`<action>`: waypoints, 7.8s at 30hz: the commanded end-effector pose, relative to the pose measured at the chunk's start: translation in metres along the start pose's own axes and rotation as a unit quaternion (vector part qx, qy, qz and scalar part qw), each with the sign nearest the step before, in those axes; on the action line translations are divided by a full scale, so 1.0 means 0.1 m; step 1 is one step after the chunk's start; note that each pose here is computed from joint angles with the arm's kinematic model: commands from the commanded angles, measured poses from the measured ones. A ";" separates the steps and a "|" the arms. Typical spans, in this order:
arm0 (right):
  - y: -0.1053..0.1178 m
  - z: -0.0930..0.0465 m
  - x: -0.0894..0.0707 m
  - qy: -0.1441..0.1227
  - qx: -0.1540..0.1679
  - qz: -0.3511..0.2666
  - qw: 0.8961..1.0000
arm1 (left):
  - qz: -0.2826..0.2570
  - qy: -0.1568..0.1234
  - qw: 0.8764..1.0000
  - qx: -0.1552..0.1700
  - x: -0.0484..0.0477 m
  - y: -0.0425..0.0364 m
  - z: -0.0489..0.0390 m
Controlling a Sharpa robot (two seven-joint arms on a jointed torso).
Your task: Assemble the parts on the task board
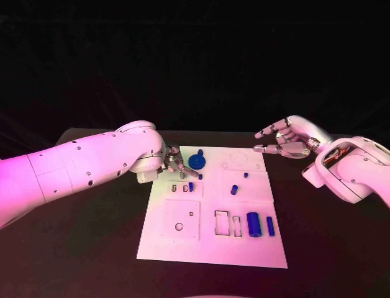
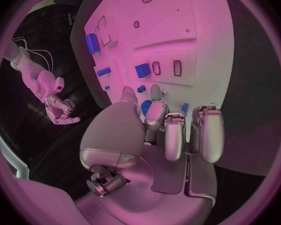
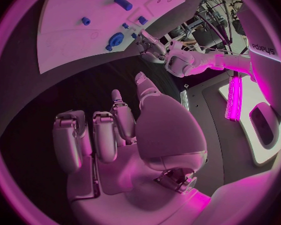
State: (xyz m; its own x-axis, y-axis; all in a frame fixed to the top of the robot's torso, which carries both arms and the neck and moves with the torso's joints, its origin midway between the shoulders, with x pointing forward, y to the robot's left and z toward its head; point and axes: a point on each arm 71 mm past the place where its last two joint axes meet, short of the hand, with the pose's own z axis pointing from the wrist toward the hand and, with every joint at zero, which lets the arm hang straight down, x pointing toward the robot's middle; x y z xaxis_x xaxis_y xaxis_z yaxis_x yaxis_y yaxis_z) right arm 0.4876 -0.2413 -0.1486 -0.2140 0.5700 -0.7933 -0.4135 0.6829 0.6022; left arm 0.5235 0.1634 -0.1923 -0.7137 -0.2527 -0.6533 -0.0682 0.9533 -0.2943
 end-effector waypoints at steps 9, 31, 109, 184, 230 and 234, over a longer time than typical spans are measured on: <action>0.01 0.02 0.02 0.004 0.001 -0.005 1.000 | 0.033 0.026 0.999 -0.008 0.042 -0.061 0.049; 0.00 0.03 0.02 0.000 -0.001 0.000 1.000 | 0.043 0.056 0.998 -0.004 0.118 -0.131 0.095; -0.05 0.05 0.07 0.014 0.008 0.003 1.000 | -0.013 -0.033 0.999 0.020 0.228 0.012 -0.062; -0.05 0.05 0.09 0.018 0.007 0.005 1.000 | 0.063 0.022 0.998 -0.003 0.424 0.049 0.044; -0.06 0.04 0.09 0.017 0.012 0.005 1.000 | 0.067 0.032 0.997 -0.011 0.417 0.066 0.105; -0.06 0.04 0.09 0.017 0.012 0.005 1.000 | 0.063 0.028 0.998 -0.011 0.417 0.072 0.104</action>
State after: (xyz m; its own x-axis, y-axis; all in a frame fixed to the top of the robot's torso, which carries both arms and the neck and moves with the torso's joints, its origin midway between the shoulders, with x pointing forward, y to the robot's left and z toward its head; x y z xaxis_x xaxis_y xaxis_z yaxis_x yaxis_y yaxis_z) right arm 0.4924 -0.2392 -0.1578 -0.2401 0.5676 -0.7875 -0.3872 0.6879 0.6139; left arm 0.5048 0.1576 -0.2211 -0.7313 -0.1386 -0.6679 0.0072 0.9775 -0.2107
